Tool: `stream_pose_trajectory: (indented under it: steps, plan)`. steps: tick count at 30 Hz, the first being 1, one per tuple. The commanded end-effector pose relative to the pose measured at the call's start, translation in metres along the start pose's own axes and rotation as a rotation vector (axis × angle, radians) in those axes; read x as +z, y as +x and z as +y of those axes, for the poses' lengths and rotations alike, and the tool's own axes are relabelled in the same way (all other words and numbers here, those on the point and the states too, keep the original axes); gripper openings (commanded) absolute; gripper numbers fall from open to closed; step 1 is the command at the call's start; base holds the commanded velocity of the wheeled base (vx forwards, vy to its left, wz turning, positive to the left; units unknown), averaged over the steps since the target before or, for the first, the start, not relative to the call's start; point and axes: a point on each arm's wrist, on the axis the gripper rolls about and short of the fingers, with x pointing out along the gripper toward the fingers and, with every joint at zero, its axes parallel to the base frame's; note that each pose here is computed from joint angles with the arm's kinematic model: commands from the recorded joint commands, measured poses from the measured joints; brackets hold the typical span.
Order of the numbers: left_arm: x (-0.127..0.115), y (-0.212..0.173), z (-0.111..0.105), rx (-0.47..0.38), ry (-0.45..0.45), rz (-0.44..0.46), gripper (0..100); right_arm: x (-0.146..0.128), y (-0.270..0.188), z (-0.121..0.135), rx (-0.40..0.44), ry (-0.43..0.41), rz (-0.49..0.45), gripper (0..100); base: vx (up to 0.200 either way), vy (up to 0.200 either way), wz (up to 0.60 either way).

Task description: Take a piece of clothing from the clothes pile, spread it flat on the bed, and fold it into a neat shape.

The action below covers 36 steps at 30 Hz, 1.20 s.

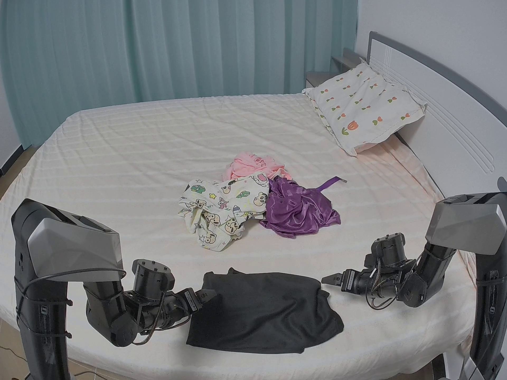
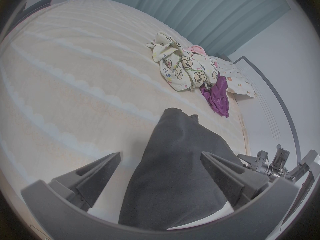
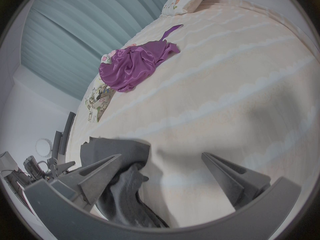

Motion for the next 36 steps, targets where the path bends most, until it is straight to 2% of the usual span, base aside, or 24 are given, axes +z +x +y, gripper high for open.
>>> stream_pose_trajectory:
  steps: [1,9,10,18,27,30,36]
  plan:
    - [0.001,0.001,0.001,0.002,-0.003,-0.002,100,-0.004,0.000,-0.001,-0.004,-0.023,0.016,100,0.000,0.000,0.00]
    - [0.001,0.002,0.001,0.000,-0.003,-0.003,100,-0.007,0.014,0.012,0.038,-0.056,0.016,100,0.000,0.000,0.00]
    - [0.001,0.002,0.001,0.002,-0.003,-0.005,100,-0.009,0.015,0.014,0.042,-0.061,0.020,0,0.000,0.000,0.00]
    - [0.001,0.002,0.001,0.002,-0.004,-0.005,100,-0.007,0.018,0.017,0.045,-0.017,0.010,0,0.000,0.000,0.00]
    - [0.001,0.001,0.001,0.003,-0.004,-0.004,100,0.010,0.008,0.014,0.047,0.028,-0.046,0,0.000,0.000,0.00]
    - [0.001,0.001,0.001,0.003,-0.004,-0.004,100,0.021,0.000,0.006,0.036,0.047,-0.082,0,0.000,0.000,0.00]
    - [0.001,0.002,0.001,0.002,-0.004,-0.005,100,0.022,-0.001,-0.001,0.025,0.054,-0.073,0,0.000,0.000,0.00]
